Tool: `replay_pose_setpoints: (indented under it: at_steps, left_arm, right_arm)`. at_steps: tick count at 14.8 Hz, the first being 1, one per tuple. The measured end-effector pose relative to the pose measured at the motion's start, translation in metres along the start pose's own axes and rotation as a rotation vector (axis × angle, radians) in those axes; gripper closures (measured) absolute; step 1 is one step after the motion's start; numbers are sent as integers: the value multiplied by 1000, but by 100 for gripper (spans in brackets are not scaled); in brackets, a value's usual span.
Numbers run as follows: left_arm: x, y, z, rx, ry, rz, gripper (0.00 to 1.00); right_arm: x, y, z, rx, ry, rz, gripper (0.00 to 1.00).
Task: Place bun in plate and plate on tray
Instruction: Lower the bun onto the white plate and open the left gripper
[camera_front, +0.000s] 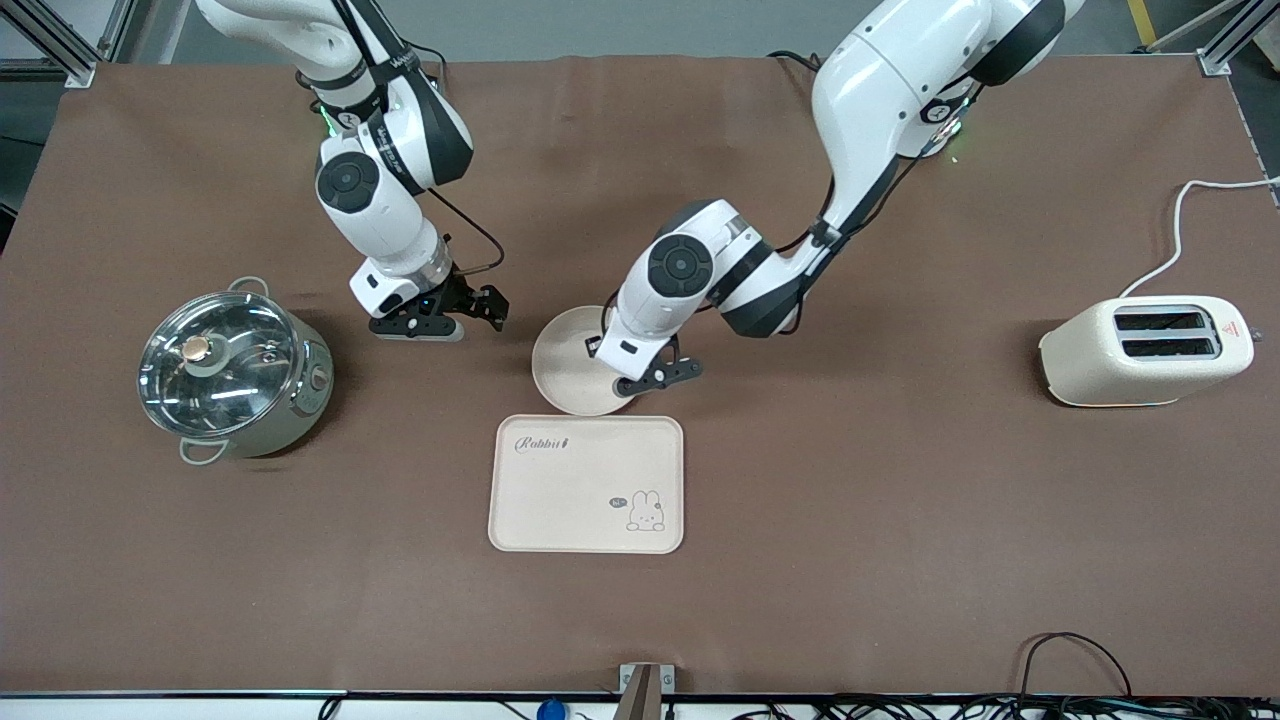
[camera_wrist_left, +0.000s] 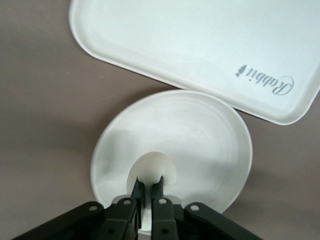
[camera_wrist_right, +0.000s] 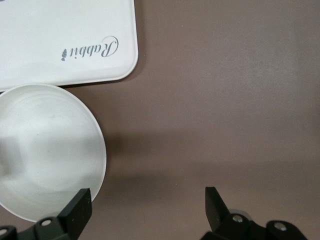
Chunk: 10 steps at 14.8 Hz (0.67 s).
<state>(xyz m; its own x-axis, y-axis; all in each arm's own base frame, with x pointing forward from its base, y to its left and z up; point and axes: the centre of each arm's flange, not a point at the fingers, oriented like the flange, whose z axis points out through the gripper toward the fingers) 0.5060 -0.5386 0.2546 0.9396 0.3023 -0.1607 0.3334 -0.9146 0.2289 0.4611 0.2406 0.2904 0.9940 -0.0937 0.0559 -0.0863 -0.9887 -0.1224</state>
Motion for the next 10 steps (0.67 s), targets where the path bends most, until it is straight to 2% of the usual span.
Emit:
replay_pose_setpoints:
  at_steps: [4, 7, 9, 10]
  left_arm:
    - [-5, 4, 14, -32, 5, -20, 47]
    - [4, 11, -7, -54, 28, -26, 21]
    - [14, 11, -35, -34, 45, -33, 2]
    - [16, 11, -49, -29, 54, -34, 0]
  right_arm:
    - [-4, 2, 18, -13, -25, 1, 0]
    - [-12, -16, 39, 24, 6, -7, 0]
    - [-22, -31, 56, 44, 18, -19, 0]
    - [-27, -37, 63, 48, 16, -26, 1]
